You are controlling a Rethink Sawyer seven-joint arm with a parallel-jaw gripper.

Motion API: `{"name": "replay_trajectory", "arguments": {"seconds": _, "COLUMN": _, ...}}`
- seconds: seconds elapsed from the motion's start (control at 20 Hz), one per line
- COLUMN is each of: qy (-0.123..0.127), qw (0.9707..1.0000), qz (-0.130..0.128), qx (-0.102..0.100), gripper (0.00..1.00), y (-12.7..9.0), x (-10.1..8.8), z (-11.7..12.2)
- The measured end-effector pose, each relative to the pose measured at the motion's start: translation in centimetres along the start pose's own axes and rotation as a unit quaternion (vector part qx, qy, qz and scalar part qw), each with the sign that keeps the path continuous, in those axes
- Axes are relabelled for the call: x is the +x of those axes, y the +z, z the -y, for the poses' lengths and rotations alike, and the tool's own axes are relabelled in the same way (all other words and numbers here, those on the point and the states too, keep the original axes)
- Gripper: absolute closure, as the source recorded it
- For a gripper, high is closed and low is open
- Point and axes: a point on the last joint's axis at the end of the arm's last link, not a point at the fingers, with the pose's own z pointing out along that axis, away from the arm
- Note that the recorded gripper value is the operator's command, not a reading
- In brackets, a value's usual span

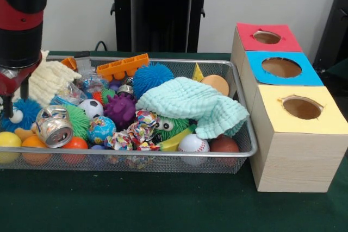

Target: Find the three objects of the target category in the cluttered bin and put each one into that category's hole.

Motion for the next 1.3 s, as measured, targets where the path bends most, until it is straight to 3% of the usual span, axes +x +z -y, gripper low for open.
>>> {"name": "replay_trajectory", "arguments": {"seconds": 0.45, "qy": -0.005, "qw": 0.9998, "qz": 0.017, "qx": -0.011, "gripper": 0.0, "y": 1.9, "x": -1.4, "z": -0.5}}
{"name": "replay_trajectory", "arguments": {"seconds": 0.85, "qy": -0.001, "qw": 0.9989, "qz": 0.036, "qx": -0.031, "gripper": 0.0, "y": 4.9, "x": -2.0, "z": -1.6}}
{"name": "replay_trajectory", "arguments": {"seconds": 1.1, "qy": -0.001, "qw": 0.9984, "qz": 0.039, "qx": -0.04, "gripper": 0.0, "y": 6.4, "x": -2.2, "z": -2.0}}
{"name": "replay_trajectory", "arguments": {"seconds": 1.3, "qy": 0.0, "qw": 0.9988, "qz": 0.033, "qx": -0.035, "gripper": 0.0, "y": 6.5, "x": -1.7, "z": -1.6}}
